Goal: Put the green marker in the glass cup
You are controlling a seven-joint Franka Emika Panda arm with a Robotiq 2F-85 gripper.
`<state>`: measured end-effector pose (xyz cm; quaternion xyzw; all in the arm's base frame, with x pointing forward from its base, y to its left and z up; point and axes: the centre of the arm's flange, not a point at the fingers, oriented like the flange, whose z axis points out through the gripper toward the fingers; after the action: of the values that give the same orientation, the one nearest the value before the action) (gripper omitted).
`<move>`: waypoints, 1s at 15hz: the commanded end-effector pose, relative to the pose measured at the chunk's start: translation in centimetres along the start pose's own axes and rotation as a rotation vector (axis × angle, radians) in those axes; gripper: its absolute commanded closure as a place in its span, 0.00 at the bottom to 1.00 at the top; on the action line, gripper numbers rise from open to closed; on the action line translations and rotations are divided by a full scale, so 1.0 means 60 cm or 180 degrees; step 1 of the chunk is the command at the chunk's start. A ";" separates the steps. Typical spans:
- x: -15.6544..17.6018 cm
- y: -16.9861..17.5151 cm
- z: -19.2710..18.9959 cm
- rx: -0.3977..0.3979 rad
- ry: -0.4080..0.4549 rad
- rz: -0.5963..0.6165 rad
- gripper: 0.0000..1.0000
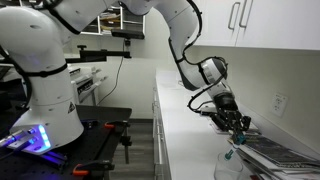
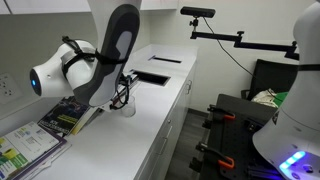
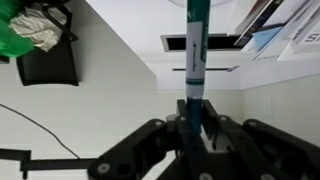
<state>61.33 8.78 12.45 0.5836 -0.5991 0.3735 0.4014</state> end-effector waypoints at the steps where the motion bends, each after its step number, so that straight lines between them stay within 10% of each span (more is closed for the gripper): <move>1: -0.031 -0.026 0.017 -0.0104 0.0124 0.0007 0.95; 6: -0.093 -0.029 0.025 -0.0104 0.0216 -0.0074 0.95; 8: -0.105 -0.030 0.022 -0.0064 0.0222 -0.0068 0.55; 15: -0.054 -0.018 -0.009 0.0035 -0.0072 0.0133 0.12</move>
<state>63.59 10.27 7.36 0.5717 -0.5970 0.3850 0.4106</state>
